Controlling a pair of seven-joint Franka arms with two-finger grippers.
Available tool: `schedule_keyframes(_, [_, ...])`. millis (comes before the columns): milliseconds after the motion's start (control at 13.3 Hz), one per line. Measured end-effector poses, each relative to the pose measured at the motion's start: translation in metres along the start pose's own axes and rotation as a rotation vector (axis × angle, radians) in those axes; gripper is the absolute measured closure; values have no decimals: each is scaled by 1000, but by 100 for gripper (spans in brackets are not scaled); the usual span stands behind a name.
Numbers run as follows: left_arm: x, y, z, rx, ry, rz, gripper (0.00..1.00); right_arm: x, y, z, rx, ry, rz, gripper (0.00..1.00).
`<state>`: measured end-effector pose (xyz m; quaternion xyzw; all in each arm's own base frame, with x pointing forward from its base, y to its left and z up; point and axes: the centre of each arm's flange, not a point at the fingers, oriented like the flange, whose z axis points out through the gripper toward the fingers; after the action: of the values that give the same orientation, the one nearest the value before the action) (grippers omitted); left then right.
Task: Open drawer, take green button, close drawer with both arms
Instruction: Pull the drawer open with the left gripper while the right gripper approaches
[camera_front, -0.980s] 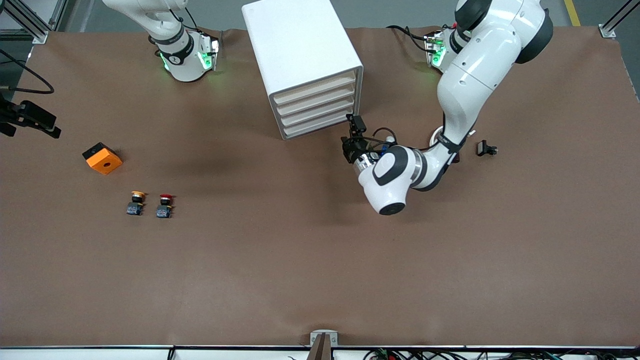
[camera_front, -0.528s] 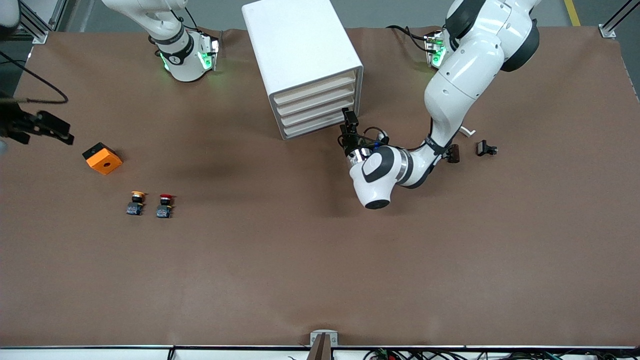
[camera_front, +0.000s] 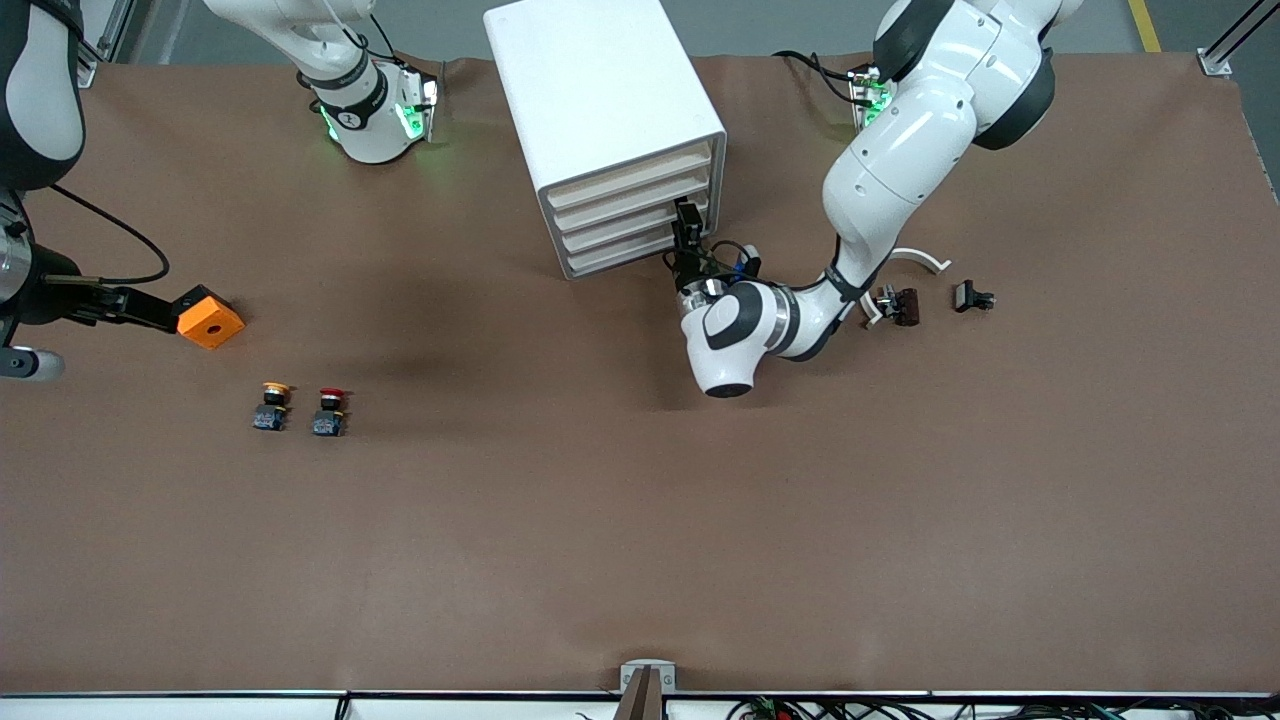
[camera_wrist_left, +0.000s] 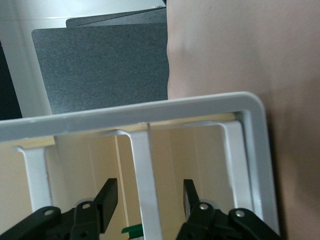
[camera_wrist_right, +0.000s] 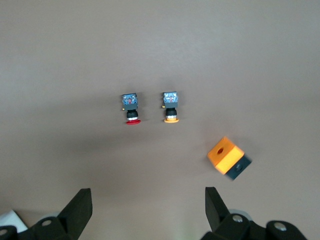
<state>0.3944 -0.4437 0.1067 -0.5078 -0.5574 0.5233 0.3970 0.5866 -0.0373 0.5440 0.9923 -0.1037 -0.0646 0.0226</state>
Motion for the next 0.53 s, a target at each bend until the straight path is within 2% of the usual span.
schedule_keyframes(75, [-2,0,3,3,4,0,47,-3,-14,-1,-3,-6,49,0])
schedule_keyframes(302, [-2,0,6,5,8,-1,81,-21,-84,-3,-15,-8,181,0])
schedule_keyframes(377, [-1,1,5,4,7,-6,90,-30,-111,-3,-12,-14,225,0])
schedule_keyframes(528, [0,2,5,6,3,-27,92,-49,-158,-3,12,-26,319,0])
